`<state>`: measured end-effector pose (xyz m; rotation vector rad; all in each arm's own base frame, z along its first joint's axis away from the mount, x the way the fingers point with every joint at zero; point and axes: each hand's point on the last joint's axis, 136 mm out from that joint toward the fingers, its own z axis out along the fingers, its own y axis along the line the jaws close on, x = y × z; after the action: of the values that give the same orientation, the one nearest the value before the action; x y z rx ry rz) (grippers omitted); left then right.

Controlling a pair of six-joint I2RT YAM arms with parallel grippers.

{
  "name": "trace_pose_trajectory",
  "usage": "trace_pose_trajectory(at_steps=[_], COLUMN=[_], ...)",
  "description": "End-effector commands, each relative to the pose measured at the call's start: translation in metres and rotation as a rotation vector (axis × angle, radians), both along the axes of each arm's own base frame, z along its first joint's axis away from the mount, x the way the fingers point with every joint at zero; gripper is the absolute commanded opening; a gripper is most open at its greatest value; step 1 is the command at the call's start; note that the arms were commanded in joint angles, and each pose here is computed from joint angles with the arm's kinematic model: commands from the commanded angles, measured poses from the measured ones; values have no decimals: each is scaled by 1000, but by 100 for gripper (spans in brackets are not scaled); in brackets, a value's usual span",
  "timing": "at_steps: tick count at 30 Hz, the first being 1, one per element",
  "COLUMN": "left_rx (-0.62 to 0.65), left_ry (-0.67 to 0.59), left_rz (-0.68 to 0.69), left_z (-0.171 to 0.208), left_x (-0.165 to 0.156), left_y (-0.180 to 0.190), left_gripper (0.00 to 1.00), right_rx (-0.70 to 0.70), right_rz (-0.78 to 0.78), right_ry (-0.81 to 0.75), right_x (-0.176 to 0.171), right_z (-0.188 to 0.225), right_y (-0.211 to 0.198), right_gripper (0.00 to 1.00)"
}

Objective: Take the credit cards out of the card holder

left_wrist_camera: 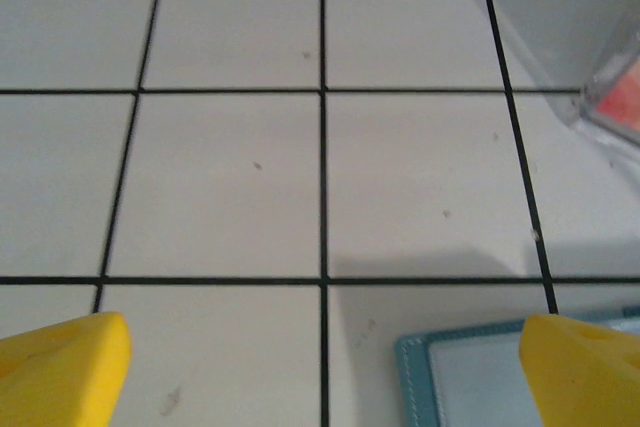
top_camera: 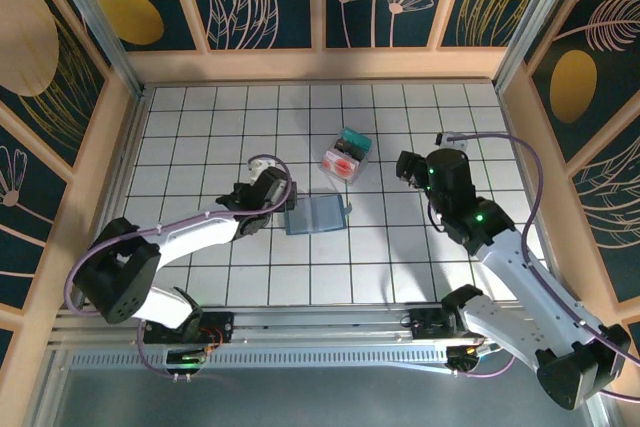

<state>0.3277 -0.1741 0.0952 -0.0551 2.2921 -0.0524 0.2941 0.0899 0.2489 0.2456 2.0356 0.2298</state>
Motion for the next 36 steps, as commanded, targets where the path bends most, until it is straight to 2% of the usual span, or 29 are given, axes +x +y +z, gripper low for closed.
trace_pose_trajectory(at_steps=[1,10,14,16,20,24,31,36], left_rx=[10,0,4,2,31,40,95,127], left_ry=[-38,-162,-236,-277,-363,-412,-579,-671], left_rz=[37,220,318,356,431,424,417,347], left_z=[12,41,53,58,64,64,79,82], left_x=[4,8,8,9,8,12,4,-1], left_y=[24,104,139,154,180,194,215,214], left_gripper=[99,99,99,99,99,99,99,99], right_rx=[-7,-41,-70,-84,-123,-177,-238,-237], right_rz=[-87,-151,-129,-125,-161,-162,-230,-270], right_ry=[-52,-159,-182,-200,-257,-314,-372,-403], right_x=[0,-3,-1,0,2,4,9,11], right_z=[5,1,-8,-11,-14,-16,-20,-30], right_y=[-18,-36,-34,-34,-45,-53,-80,-102], right_gripper=[82,84,90,97,99,99,99,99])
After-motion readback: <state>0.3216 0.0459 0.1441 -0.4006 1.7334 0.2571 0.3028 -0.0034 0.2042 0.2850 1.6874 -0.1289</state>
